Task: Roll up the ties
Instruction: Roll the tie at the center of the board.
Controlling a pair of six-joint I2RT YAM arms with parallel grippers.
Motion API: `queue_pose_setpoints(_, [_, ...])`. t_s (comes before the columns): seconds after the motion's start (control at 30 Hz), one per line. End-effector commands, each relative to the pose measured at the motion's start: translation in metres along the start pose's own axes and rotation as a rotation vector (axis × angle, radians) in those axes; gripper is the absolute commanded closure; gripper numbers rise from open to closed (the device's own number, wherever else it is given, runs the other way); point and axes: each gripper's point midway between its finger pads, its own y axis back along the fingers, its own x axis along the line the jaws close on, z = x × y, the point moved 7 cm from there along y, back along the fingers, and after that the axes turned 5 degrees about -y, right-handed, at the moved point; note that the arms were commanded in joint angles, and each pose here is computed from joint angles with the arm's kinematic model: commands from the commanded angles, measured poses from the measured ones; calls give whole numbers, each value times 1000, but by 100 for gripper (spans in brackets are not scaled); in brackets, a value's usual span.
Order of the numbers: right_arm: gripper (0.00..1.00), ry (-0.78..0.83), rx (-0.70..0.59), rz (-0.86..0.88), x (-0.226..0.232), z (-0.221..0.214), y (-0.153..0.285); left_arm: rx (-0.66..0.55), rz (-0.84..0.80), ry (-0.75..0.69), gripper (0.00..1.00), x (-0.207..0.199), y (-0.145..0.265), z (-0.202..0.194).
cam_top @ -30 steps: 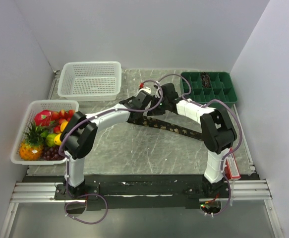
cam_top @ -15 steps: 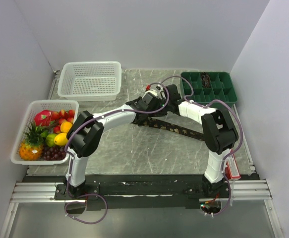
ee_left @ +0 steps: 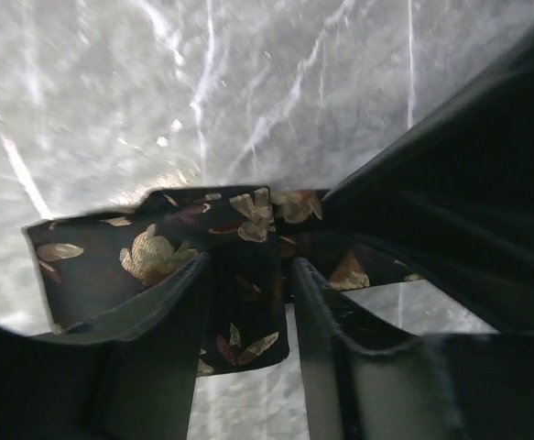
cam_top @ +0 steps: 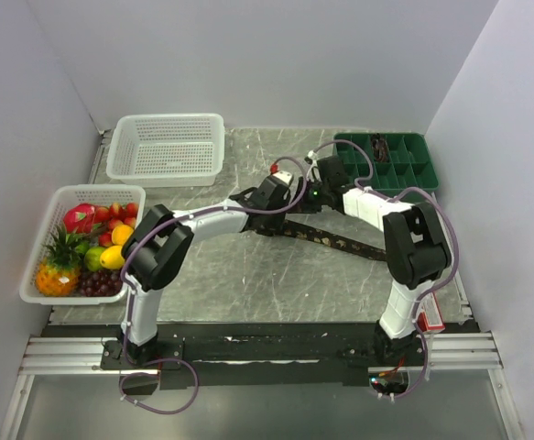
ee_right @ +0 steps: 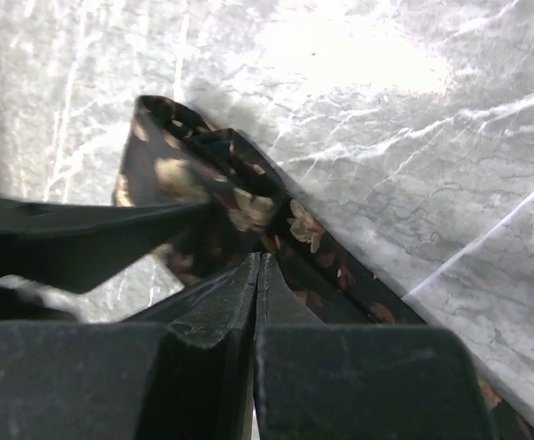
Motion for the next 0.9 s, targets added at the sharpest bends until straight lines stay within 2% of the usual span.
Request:
queue_pose_setpoints(0.0, [100,39,-71,85,16,11,16,-80,-126,134,59,0,14,14])
queue_pose_setpoints(0.17, [100,21,-36,147,19,8,6,-92,-161,204,60,15,11,7])
queue_pose_setpoints(0.4, [100,40,21,202,33,4,-15,-126,-193,213,56,24,15,12])
queue_pose_setpoints(0.87, [100,39,135,22,22,-12,-64,-138,-233,218,54,24,19,15])
